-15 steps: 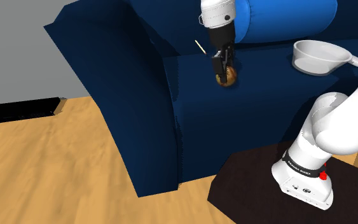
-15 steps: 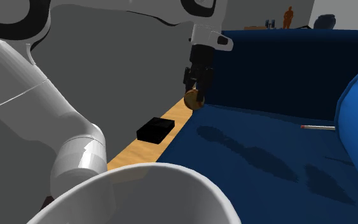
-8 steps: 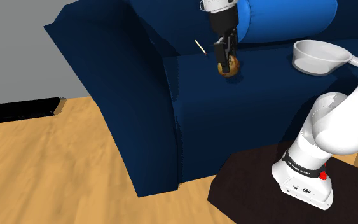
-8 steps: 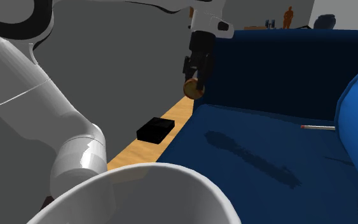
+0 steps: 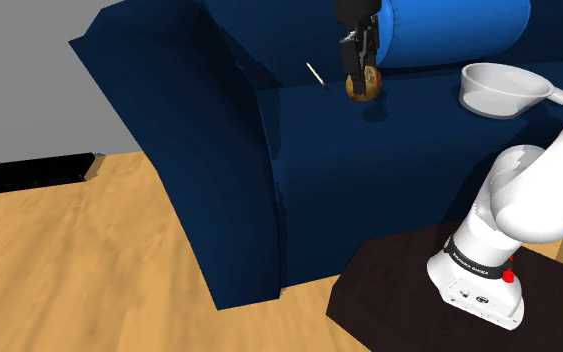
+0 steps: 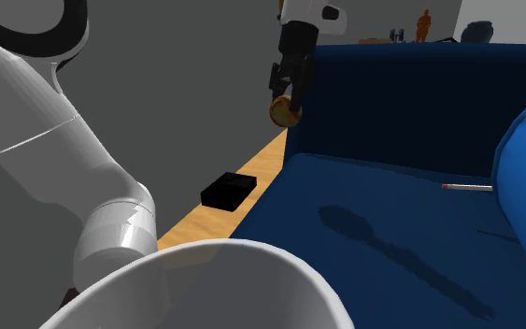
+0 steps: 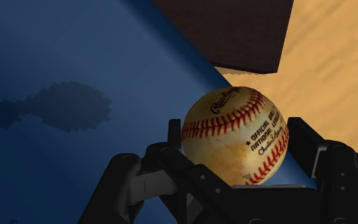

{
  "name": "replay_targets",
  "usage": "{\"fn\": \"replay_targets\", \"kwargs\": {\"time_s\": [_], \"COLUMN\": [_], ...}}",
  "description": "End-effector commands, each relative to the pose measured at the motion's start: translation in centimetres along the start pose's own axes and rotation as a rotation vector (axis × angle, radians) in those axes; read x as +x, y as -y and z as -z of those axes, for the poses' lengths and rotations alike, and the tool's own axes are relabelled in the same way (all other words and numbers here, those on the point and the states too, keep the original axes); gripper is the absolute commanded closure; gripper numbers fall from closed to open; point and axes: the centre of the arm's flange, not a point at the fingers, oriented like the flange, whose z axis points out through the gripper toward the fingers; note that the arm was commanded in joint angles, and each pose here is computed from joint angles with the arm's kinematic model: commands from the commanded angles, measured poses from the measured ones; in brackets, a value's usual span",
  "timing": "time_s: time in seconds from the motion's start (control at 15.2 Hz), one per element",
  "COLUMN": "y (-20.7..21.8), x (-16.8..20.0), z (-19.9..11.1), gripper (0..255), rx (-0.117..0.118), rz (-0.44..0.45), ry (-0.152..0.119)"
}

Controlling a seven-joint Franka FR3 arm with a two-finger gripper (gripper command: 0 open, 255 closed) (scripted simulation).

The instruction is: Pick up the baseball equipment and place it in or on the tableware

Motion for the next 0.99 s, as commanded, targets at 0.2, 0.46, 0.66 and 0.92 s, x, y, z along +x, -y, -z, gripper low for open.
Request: {"fn": "replay_targets", "kwargs": {"time_s": [0.2, 0.46, 0.66, 0.92], "y": [-0.3, -0.5, -0.8, -2.9], "x": [-0.6, -1.2, -1.6, -3.3], "z": [2.6, 4.6, 6.1, 6.2], "gripper": [255, 255, 255, 255], "rx": [0.000, 0.000, 0.000, 0.000], "rz": [0.000, 0.000, 0.000, 0.000], "ry": [0.000, 0.000, 0.000, 0.000]}}
